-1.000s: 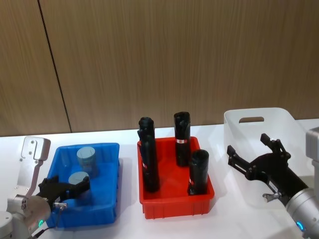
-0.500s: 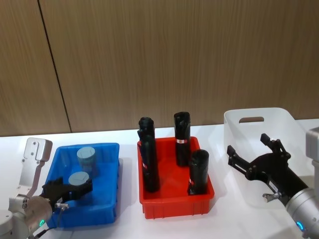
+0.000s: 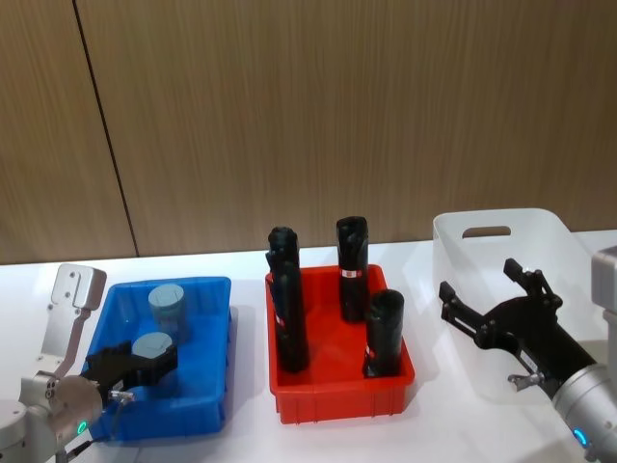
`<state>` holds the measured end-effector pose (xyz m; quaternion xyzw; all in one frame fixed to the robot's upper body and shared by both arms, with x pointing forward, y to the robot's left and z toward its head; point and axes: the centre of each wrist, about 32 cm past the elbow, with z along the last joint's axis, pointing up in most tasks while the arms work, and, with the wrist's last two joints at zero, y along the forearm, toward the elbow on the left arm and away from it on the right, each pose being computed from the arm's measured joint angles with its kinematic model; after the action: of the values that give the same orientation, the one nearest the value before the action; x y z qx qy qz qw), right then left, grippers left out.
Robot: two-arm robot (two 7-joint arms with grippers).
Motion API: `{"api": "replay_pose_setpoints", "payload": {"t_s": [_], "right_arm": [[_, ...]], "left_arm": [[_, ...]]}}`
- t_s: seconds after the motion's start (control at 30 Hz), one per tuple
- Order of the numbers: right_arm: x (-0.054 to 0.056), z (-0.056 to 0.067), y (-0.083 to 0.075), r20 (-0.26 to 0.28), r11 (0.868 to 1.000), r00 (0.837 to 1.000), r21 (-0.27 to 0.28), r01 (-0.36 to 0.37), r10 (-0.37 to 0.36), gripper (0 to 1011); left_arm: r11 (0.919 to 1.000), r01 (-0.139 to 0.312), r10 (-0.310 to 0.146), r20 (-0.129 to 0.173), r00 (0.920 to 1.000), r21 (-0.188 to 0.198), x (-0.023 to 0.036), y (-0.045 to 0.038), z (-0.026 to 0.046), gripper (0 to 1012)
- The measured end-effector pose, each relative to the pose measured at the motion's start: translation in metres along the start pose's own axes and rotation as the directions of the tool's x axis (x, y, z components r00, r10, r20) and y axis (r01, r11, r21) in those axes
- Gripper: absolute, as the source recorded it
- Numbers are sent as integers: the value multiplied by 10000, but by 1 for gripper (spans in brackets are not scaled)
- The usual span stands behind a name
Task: Pick the cotton swabs from the blue box and place them into the white box.
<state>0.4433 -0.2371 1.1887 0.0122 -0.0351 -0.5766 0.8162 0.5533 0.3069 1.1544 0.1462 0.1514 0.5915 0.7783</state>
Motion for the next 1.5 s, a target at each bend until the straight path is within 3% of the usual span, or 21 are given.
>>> {"api": "replay_pose_setpoints", "payload": {"t_s": [0.2, 0.5, 0.7, 0.93, 1.03, 1.27, 1.37, 1.4, 1.5], "right_arm": [[0, 0, 0, 0, 10000, 10000, 0, 0, 0, 1002], [0, 0, 0, 0, 10000, 10000, 0, 0, 0, 1002], [0, 0, 0, 0, 10000, 10000, -1, 0, 0, 1002], [0, 0, 0, 0, 10000, 10000, 0, 0, 0, 1002], [0, 0, 0, 0, 10000, 10000, 1, 0, 0, 1001], [0, 0, 0, 0, 10000, 10000, 1, 0, 0, 1002], [0, 0, 0, 0, 10000, 10000, 0, 0, 0, 1002], [0, 0, 0, 0, 10000, 10000, 1, 0, 0, 1002], [0, 0, 0, 0, 10000, 10000, 0, 0, 0, 1002]], "left_arm": [[10000, 21, -21, 111, 9999, 0, 3, -14, 7, 671], [9998, 50, -40, 588, 9983, -172, -7, -4, 34, 668], [9980, 225, -158, 1127, 9935, -582, -24, 51, 84, 666], [9902, 752, -531, 1801, 9822, -1181, -28, 157, 176, 668], [9818, 1190, -850, 2183, 9722, -1480, -23, 233, 242, 668], [9644, 1950, -1432, 2671, 9530, -1785, -9, 336, 342, 668], [9503, 2453, -1832, 2928, 9385, -1918, 2, 393, 405, 668], [9503, 2453, -1832, 2928, 9385, -1918, 2, 393, 405, 668], [9304, 3060, -2347, 3133, 9202, -2016, 13, 441, 464, 668]]}}
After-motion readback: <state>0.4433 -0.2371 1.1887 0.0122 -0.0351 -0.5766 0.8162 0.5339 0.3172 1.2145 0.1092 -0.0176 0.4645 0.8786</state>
